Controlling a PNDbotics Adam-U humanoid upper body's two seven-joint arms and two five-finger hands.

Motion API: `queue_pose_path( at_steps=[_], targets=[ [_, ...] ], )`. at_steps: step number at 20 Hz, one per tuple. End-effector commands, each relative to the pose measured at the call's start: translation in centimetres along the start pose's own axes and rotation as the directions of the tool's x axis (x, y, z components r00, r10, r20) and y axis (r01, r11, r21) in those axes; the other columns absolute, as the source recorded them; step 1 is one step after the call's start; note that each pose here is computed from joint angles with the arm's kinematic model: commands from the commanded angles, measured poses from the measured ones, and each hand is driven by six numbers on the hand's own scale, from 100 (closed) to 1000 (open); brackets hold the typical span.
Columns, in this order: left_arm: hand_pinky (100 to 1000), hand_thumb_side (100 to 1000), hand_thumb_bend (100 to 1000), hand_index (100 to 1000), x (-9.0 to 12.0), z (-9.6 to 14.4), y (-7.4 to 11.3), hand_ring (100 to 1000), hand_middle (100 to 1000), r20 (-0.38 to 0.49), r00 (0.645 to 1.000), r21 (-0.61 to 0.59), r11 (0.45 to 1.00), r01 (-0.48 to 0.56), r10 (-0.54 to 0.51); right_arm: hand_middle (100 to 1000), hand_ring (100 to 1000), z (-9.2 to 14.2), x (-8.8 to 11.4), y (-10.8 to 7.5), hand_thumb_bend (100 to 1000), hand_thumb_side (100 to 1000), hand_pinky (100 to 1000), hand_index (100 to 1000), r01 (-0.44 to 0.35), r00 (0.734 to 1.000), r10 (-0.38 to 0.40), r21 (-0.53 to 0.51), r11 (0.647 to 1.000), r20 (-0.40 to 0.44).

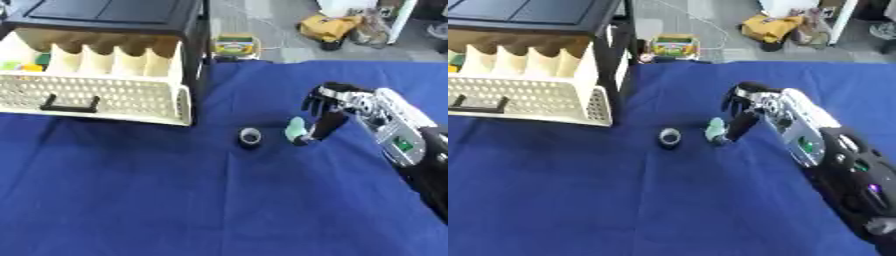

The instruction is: Pick up objects from table and place into drawer.

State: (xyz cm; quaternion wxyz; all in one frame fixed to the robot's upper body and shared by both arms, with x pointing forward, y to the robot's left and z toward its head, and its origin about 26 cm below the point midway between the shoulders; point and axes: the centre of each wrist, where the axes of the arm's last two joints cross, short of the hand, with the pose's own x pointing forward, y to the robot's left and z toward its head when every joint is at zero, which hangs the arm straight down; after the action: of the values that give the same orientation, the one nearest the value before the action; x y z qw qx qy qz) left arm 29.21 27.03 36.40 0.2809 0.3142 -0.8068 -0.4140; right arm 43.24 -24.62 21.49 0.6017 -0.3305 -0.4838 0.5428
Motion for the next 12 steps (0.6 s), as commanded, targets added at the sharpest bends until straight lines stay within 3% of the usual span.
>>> queue_pose_path(
  at_steps=[1, 12],
  targets=[
    [100, 608, 100, 744, 0.4, 0.1, 0.7, 100, 100, 0.013, 1.000, 0.018, 1.000, 0.024, -0.024, 590, 610, 0.2, -0.1, -0.7, 623, 234, 496, 746, 0.011, 1.000, -0.011, -0.014, 1.000, -0.007],
    [100, 608, 100, 734, 0.4, 0.0, 0.5, 100, 100, 0.019, 1.000, 0.021, 1.000, 0.017, -0.018, 583, 604, -0.8, 0.0, 0.1, 571, 254, 478, 723, 0.045, 0.997, -0.048, -0.052, 0.998, -0.055]
  ],
)
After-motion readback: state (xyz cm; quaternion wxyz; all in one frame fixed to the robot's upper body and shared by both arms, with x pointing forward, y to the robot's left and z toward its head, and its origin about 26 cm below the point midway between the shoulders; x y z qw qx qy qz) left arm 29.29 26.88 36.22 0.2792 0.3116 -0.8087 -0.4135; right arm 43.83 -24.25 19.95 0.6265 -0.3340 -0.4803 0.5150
